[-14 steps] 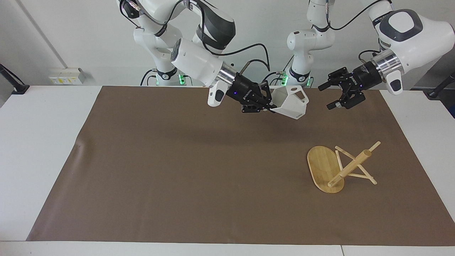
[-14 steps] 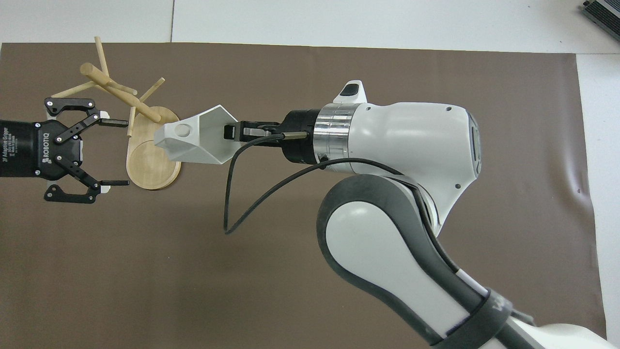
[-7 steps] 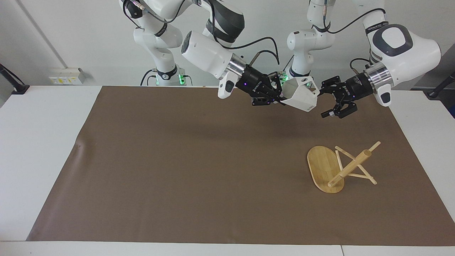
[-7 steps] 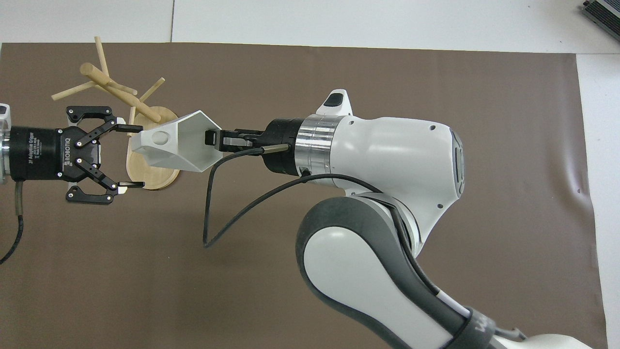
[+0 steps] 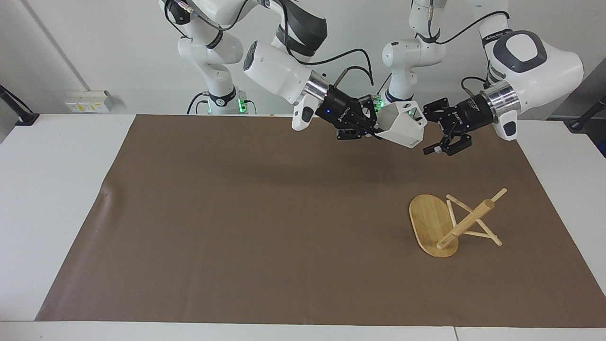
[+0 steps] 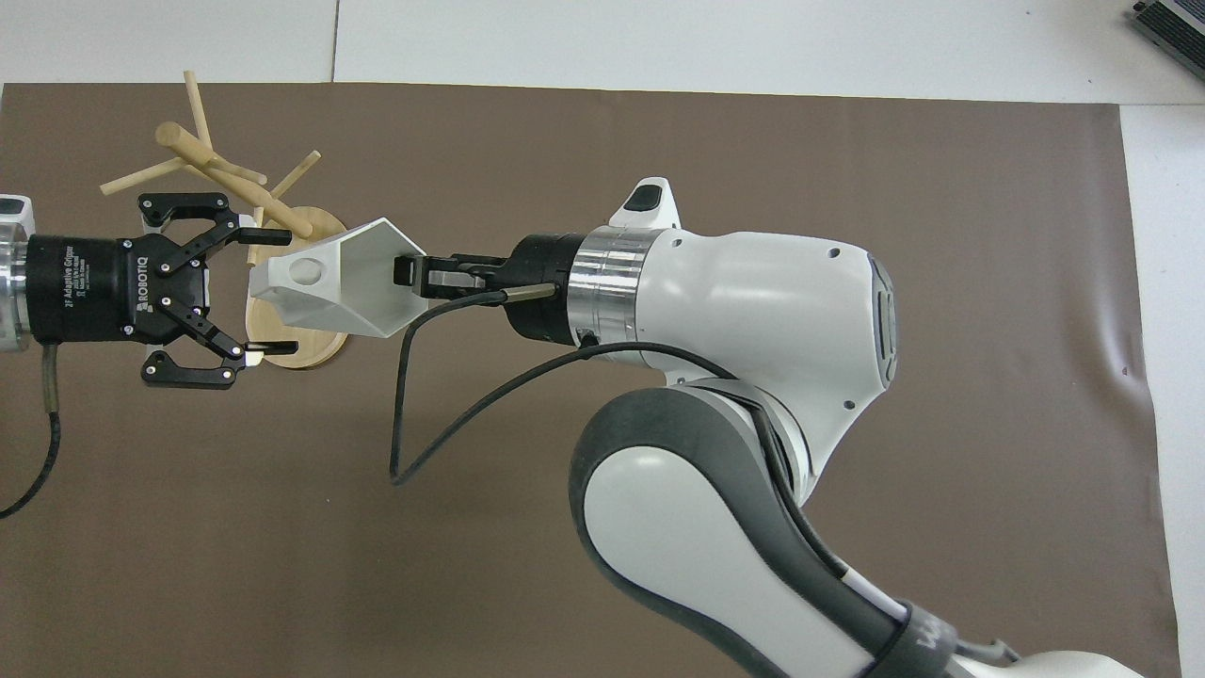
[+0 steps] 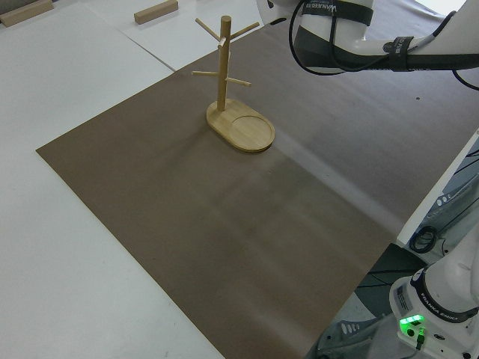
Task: Hang cup on rack
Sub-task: 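Grasp the white cup with the left gripper from the right gripper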
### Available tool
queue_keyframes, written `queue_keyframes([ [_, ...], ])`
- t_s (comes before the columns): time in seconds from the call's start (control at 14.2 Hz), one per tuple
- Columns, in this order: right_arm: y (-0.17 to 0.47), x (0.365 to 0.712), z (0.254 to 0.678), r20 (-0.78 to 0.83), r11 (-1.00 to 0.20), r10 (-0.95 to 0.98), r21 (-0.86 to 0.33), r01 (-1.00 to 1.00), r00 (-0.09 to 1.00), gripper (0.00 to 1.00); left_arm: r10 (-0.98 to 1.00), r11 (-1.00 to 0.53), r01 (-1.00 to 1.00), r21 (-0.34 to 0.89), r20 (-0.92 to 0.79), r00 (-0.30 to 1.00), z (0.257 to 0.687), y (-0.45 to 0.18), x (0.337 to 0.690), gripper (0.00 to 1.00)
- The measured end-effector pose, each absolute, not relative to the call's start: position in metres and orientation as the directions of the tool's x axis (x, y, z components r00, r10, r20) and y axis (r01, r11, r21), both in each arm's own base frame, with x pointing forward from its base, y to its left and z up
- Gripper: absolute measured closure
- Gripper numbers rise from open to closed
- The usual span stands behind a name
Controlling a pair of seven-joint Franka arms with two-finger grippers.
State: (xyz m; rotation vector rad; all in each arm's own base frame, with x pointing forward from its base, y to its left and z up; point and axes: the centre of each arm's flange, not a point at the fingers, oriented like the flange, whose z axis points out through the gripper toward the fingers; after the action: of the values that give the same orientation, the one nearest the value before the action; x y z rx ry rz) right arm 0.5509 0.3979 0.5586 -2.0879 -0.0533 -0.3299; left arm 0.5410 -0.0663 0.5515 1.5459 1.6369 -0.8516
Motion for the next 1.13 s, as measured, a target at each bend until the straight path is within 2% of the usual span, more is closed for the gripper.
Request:
queue_keyframes([
  [0.63,0.398,0.55,0.556,0.253,-0.518,-0.094,-0.838,0.169,0.963,0.95,0.525,0.059,0.998,0.024,-0.851,-0.011,0.557,-0.086,0.542,0.0],
  [0.7,0.398,0.55,0.556,0.253,-0.519,-0.095,-0.838,0.169,0.963,0.95,0.525,0.058,0.998,0.023,-0.851,-0.011,0.557,-0.086,0.542,0.07],
  [0.78,0.396,0.552,0.557,0.258,-0.519,-0.107,-0.838,0.168,0.96,0.95,0.525,0.056,0.998,0.024,-0.851,-0.009,0.558,-0.088,0.541,0.22],
  [0.85,0.395,0.553,0.557,0.259,-0.52,-0.11,-0.838,0.166,0.96,0.95,0.526,0.056,0.998,0.026,-0.851,-0.008,0.558,-0.088,0.541,0.31],
  [1.13,0.395,0.553,0.557,0.259,-0.52,-0.11,-0.838,0.167,0.96,0.94,0.526,0.055,0.998,0.028,-0.85,-0.005,0.558,-0.088,0.541,0.31],
])
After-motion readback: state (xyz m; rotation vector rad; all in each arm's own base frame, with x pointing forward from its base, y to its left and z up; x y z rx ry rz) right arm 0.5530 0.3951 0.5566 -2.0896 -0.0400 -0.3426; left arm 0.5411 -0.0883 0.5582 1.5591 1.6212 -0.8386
